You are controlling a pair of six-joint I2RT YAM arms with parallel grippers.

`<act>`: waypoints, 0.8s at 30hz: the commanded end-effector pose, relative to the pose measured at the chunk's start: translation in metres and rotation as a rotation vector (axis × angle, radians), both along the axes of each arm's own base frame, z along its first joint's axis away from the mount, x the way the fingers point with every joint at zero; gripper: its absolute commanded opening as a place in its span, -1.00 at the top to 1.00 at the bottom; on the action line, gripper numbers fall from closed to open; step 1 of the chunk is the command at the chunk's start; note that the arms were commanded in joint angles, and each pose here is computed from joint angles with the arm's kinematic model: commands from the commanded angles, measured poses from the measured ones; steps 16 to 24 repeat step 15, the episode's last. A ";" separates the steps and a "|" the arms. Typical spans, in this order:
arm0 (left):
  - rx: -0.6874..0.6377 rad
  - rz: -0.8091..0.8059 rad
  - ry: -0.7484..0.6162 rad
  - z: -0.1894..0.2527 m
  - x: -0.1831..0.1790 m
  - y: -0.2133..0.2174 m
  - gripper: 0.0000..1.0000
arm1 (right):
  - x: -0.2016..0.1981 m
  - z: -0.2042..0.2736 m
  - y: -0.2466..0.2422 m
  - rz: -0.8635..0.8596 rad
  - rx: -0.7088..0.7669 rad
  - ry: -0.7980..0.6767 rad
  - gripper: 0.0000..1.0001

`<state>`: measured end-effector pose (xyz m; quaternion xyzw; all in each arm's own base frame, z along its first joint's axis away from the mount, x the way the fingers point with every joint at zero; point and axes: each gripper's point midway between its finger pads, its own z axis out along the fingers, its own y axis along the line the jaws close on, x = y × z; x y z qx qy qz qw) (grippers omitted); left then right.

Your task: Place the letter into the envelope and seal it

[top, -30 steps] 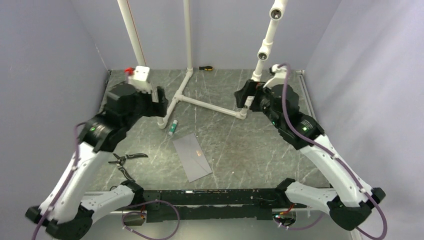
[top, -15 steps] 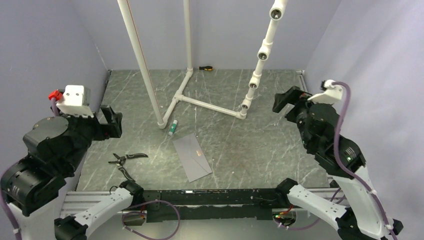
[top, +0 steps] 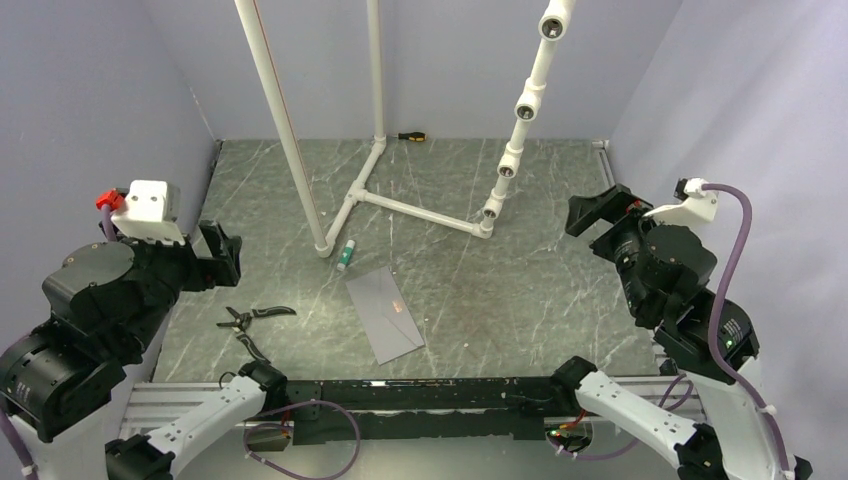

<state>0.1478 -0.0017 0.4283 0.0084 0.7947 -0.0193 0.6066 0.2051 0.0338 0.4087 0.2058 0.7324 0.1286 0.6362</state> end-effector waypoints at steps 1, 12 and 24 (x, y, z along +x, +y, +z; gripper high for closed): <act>-0.059 -0.032 -0.040 0.007 -0.003 -0.006 -0.86 | 0.003 0.007 0.003 0.009 -0.019 0.010 -0.99; -0.104 -0.036 -0.050 0.007 -0.005 -0.009 -0.86 | 0.018 0.021 0.015 0.020 -0.060 0.046 -0.99; -0.104 -0.038 -0.054 0.008 -0.004 -0.010 -0.86 | 0.019 0.021 0.018 0.039 -0.086 0.065 -0.99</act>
